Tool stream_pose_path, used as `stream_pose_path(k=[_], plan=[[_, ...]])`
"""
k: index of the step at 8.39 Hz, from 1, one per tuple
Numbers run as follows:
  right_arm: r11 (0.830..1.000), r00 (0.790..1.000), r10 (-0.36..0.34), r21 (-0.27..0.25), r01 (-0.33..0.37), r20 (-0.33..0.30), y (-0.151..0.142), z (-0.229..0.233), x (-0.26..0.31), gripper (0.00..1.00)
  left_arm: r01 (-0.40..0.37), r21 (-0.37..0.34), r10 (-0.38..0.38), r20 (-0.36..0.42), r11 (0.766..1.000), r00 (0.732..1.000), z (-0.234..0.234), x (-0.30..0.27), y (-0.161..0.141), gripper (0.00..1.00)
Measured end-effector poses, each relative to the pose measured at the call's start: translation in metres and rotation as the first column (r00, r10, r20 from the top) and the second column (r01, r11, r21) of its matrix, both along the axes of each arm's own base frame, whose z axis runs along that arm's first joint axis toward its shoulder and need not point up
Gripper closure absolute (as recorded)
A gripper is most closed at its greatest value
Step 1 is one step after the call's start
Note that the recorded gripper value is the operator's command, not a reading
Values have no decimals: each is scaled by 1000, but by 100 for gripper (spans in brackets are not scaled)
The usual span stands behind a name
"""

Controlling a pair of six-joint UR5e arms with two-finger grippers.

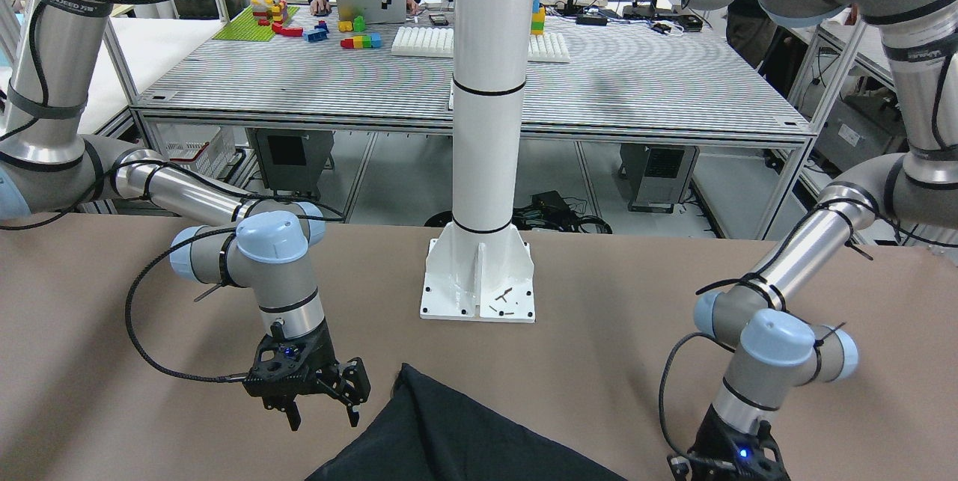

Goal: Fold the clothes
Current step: 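Lower the hem onto the shirt and release with the left gripper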

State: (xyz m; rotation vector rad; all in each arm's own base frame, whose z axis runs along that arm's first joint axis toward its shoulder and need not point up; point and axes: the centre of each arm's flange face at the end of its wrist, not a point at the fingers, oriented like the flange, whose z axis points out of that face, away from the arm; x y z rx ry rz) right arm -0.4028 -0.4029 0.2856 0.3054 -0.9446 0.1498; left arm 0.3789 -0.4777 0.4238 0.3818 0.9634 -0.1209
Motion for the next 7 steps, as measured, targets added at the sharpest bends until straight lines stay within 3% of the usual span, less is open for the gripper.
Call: stream_pose_path(k=[2, 4, 5, 6, 7], plan=[[1000, 1000, 2, 5, -2, -2, 3, -1, -4, 6, 33, 25, -34, 53, 999, 998, -11, 12, -119, 100], [1000, 1000, 3, 8, -3, -4, 6, -1, -8, 6, 50, 22, -52, 92, 999, 994, -56, 49, -218, 100], [1000, 1000, 4, 9, -4, -5, 6, -1, -10, 6, 55, 19, -56, 105, 998, 993, -78, 63, -248, 87], [1000, 1000, 5, 10, -5, -6, 6, -1, -11, 6, 54, 25, -57, 114, 998, 992, -93, 65, -266, 17], [1000, 1000, 6, 8, -6, -9, 6, 1, -12, 6, 41, 53, -48, 127, 998, 991, -99, 59, -276, 5]])
